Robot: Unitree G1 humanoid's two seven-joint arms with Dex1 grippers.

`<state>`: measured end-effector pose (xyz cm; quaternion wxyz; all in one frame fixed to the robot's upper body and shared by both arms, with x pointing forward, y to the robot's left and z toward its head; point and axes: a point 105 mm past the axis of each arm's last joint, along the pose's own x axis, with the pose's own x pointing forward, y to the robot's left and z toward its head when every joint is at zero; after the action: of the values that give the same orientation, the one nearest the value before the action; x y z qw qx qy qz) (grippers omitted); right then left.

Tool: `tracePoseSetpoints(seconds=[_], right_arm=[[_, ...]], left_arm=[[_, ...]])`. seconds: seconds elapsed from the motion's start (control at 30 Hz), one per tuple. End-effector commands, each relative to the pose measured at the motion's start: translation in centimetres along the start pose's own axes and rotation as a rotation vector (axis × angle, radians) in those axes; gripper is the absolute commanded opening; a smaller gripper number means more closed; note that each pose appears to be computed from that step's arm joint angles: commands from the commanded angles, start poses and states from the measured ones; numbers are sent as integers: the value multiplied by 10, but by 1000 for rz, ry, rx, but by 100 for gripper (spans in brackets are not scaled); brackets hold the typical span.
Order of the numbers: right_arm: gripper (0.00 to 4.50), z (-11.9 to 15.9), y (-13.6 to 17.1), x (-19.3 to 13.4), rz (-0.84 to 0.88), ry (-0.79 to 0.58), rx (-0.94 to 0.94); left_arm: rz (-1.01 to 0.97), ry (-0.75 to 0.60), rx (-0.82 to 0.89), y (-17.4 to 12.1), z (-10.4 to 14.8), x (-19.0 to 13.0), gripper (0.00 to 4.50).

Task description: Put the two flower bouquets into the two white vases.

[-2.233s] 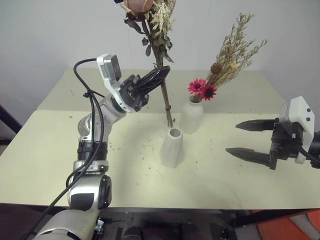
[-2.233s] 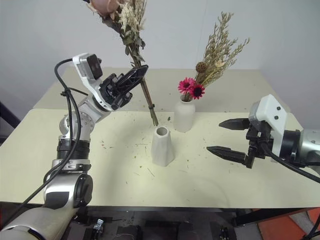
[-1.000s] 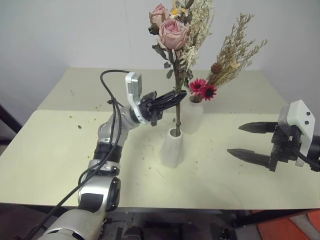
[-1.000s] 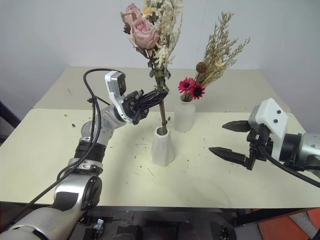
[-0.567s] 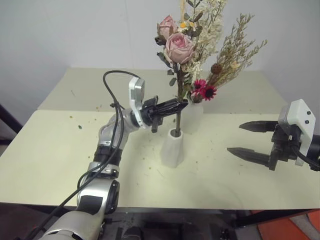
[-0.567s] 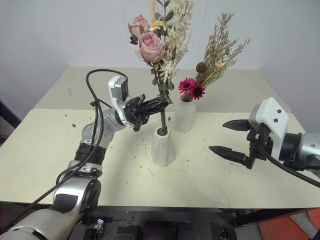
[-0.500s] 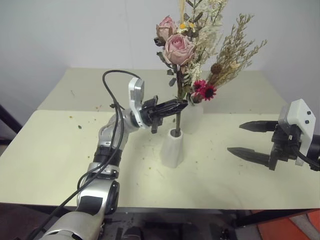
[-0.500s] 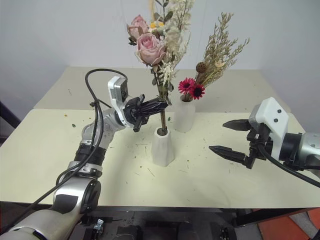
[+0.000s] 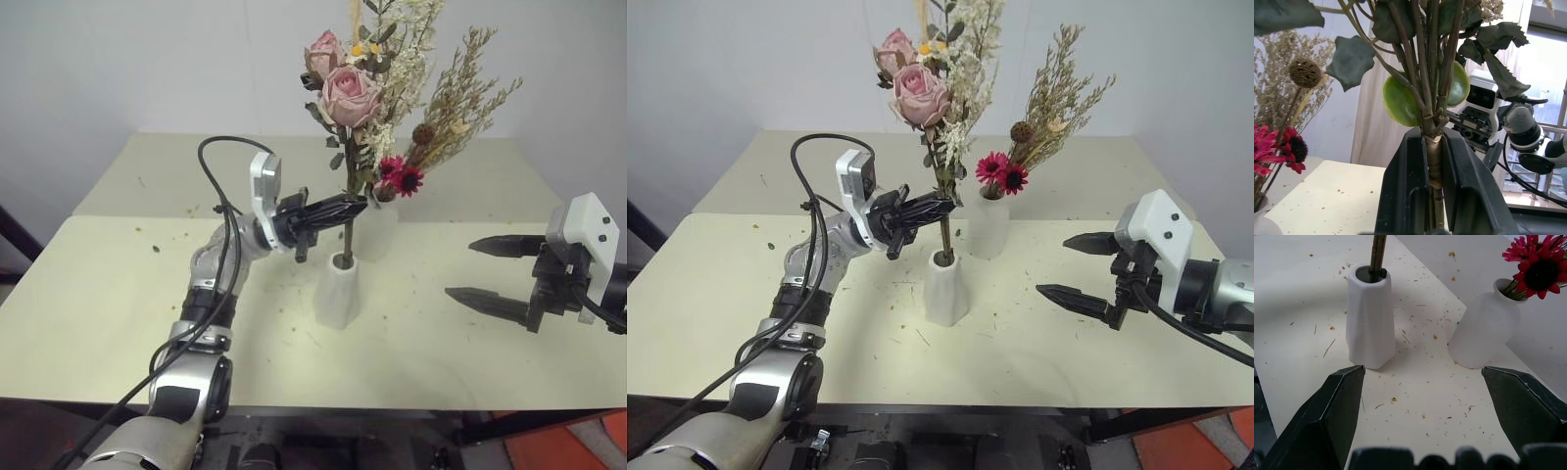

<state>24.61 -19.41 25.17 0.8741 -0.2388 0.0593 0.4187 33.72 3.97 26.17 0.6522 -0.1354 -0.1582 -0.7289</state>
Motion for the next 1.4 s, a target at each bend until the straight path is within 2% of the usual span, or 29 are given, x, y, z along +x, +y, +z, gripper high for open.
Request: tracePoseSetpoints(seconds=[0.03,0.33,0.73,1.03,1.2,1.4], right_arm=[[450,10,-3,-3,-26,-33,-51],[450,10,-5,-2,-24,-41,-51],[450,11,-6,-4,-41,-44,-55],[450,9,-1,-6,-9,-39,-46],[450,7,-3,-5,-13,-32,-43],[450,8,-3,-4,-4,-37,-45]], left_arm=[[-33,-9,30,-8,11,2,12],[1,2,39,-5,10,-3,12],[47,68,19,2,-24,-9,12],[36,72,32,1,-25,-10,12],[-52,73,7,-13,-21,-12,179],[-41,110,8,-17,-21,-21,369]])
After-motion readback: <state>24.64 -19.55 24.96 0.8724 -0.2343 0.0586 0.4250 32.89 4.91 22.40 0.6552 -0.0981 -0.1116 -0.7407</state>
